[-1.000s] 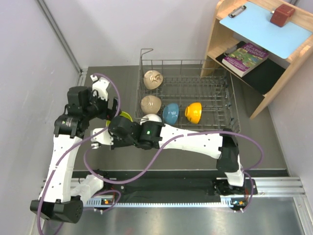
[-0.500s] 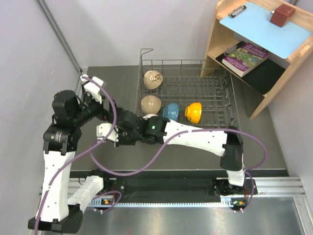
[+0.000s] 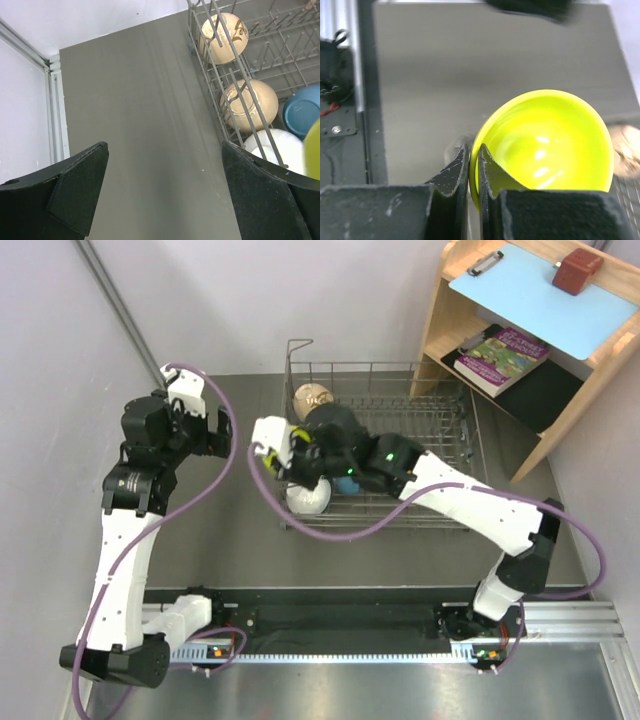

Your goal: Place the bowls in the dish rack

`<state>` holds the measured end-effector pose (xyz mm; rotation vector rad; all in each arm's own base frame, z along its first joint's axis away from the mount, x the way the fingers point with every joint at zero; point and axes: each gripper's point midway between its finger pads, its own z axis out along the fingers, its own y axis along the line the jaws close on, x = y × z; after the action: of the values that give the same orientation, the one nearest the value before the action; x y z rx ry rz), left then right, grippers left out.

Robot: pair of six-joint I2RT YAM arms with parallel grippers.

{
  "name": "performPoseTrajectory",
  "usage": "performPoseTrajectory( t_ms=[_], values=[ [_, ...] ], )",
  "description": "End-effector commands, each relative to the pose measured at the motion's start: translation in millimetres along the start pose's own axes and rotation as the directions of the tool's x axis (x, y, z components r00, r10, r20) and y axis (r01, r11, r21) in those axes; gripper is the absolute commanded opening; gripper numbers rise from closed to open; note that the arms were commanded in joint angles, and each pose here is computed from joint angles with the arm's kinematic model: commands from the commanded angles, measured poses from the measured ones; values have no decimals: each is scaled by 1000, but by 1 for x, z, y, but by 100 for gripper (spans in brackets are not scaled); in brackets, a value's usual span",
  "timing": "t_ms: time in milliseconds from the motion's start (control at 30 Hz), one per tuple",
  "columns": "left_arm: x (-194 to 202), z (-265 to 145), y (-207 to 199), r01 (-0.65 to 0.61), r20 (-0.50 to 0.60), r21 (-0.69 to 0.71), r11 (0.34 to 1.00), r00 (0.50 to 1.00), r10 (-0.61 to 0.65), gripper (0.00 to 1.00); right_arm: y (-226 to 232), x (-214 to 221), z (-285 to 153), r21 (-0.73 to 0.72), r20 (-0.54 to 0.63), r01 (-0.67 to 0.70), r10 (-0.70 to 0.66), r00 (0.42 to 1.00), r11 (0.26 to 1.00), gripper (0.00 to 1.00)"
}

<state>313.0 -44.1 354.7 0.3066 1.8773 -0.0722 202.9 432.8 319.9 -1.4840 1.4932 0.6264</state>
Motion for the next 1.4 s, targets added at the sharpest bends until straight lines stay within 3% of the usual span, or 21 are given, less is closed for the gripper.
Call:
performPoseTrajectory(
  t_ms=[0, 333, 500, 600, 700, 733, 1000, 1100, 1367],
  values=[
    [-15, 4, -3, -14, 54, 30, 999, 998, 12, 99, -30, -29, -37, 40, 153, -64, 57, 987, 997, 0],
    [12, 23, -12, -8, -21, 86, 996, 1000, 10, 99, -72, 0, -90, 48, 233, -201, 185, 955, 978, 0],
    [23, 27, -18, -16, -42, 116, 993, 999, 21, 99, -106, 19, -123, 21, 324, -332, 308, 895, 943, 0],
    [29, 30, -20, -19, -62, 136, 991, 998, 28, 99, -126, 36, -148, -20, 395, -452, 422, 816, 892, 0],
    [32, 33, -23, -20, -82, 152, 988, 996, 33, 99, -147, 57, -178, -61, 481, -560, 516, 709, 827, 0],
    [33, 35, -23, -19, -86, 154, 988, 996, 33, 99, -148, 61, -186, -107, 518, -601, 560, 646, 792, 0],
    [40, 40, -26, -12, -108, 173, 985, 994, 31, 99, -147, 118, -237, -287, 607, -742, 714, 349, 606, 0],
    [40, 40, -27, -9, -108, 181, 984, 994, 29, 99, -143, 130, -247, -351, 626, -744, 734, 265, 569, 0],
    [44, 40, -27, -11, -123, 181, 983, 992, 34, 99, -153, 164, -263, -390, 634, -777, 756, 162, 494, 0]
  ],
)
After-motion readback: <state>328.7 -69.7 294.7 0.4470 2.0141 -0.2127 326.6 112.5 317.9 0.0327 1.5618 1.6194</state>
